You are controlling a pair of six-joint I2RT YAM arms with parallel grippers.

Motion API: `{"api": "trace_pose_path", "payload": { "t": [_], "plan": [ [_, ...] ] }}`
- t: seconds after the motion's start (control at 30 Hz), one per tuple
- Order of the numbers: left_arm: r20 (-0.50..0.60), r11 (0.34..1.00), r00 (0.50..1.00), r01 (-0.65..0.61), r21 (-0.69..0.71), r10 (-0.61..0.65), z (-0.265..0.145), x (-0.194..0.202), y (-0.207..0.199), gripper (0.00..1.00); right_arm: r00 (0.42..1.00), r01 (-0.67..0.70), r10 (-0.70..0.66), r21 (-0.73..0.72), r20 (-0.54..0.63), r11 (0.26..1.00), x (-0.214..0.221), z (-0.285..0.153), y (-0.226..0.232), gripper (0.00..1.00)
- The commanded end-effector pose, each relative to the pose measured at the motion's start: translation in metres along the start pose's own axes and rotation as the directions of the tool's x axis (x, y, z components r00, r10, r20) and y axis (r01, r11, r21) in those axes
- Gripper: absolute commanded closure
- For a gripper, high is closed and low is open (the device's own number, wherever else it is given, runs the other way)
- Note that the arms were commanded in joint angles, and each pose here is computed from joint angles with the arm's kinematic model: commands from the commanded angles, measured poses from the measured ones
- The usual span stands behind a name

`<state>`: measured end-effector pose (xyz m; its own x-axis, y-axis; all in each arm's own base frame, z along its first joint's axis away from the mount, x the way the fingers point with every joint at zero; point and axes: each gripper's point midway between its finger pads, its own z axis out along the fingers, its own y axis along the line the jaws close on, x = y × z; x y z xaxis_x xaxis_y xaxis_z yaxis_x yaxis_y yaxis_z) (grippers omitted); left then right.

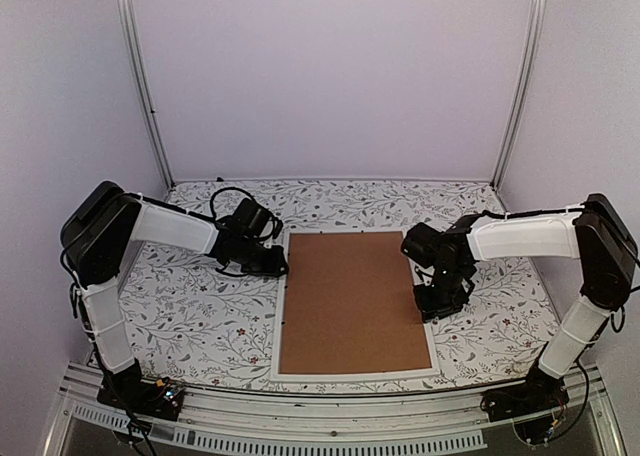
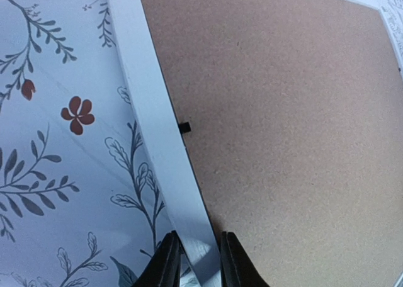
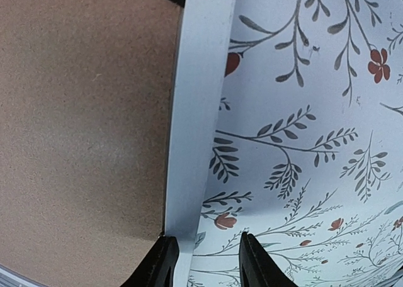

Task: Put the photo into the frame
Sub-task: Press the fastener onto the backboard, then rotate the photo frame at the center of the board.

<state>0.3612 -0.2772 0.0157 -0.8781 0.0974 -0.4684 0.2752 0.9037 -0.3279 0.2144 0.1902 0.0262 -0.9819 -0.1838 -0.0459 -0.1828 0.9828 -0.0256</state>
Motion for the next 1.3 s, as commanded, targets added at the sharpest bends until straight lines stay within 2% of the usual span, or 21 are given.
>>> {"api": "trace_pose_path", "payload": {
  "t": [0.0,0.67,0.97,1.27],
  "plan": [
    [-0.038,1.000,0.999,-0.017,-0.021,0.016,0.007,0.013,0.009,0.76,1.000,0.024,-0.024,-0.037,-0.011,0.999,0.000,0.021,0.024,0.62],
    [-0.040,1.000,0.999,-0.008,-0.011,0.008,0.005,0.022,0.009,0.76,0.998,0.043,-0.040,0.056,-0.055,0.997,-0.001,0.033,0.043,0.60],
    [-0.034,1.000,0.999,-0.012,-0.011,0.012,0.003,0.022,0.009,0.76,0.997,0.024,-0.022,-0.033,0.068,0.999,-0.022,-0.001,0.055,0.58],
    [-0.010,1.000,1.000,-0.017,0.002,0.017,-0.006,0.014,0.005,0.72,0.982,-0.049,0.078,-0.167,0.173,0.985,-0.055,-0.014,0.038,0.50]
  ]
}}
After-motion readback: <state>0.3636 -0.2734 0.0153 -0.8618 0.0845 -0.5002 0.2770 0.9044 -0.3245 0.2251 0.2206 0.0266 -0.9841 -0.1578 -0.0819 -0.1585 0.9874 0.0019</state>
